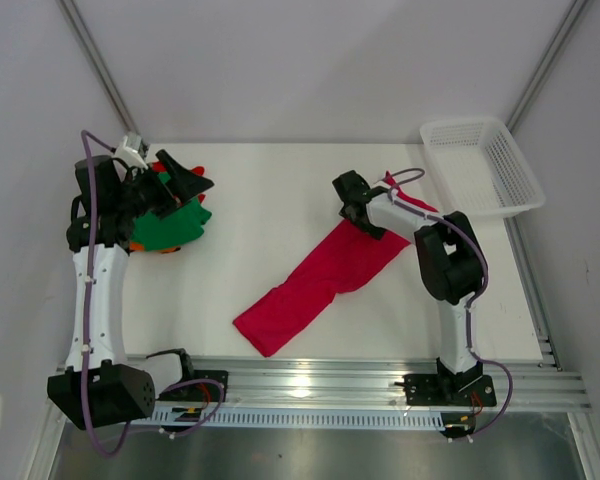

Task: Fold and stack the t-shirts
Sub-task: Rotate the tshirt 90 degrees

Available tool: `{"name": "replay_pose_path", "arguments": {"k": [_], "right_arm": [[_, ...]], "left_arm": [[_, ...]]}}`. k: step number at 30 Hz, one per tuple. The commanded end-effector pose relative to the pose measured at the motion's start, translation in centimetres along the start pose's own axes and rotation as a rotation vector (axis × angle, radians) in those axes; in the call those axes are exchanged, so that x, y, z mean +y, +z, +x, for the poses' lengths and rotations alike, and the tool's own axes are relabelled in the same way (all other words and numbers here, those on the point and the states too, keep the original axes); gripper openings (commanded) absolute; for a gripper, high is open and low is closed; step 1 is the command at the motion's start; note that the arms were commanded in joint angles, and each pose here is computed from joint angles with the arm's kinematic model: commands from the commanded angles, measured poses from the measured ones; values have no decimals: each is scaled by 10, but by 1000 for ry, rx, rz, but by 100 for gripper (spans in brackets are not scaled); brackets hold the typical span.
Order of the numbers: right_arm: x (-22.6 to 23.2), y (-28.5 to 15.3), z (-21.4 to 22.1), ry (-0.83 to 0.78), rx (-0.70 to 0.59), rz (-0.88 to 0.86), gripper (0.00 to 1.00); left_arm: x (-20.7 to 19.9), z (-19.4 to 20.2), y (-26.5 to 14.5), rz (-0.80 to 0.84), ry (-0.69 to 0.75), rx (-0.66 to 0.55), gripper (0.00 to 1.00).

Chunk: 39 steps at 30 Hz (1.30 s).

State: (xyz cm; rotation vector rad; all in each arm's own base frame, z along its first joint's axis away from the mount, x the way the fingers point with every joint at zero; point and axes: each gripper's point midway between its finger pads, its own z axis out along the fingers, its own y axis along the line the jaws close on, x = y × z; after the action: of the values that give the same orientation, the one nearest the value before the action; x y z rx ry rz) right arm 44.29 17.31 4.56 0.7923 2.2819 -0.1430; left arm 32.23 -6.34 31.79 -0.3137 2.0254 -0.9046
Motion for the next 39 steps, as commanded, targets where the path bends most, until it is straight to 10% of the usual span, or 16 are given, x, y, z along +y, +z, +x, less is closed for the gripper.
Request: {"name": "replay_pose_path", "arguments": {"k": [1,21,39], "right_arm": [[18,2,-8,18,-9,-47,86],[139,-43,7,-274,-177,-498,85],[54,-37,-34,-109,-240,-227,86]], "left_arm": [[-6,-2,-7,28,40,-17,99],[9,14,1,17,2,17,99],[17,24,9,34,-34,40,100]]}}
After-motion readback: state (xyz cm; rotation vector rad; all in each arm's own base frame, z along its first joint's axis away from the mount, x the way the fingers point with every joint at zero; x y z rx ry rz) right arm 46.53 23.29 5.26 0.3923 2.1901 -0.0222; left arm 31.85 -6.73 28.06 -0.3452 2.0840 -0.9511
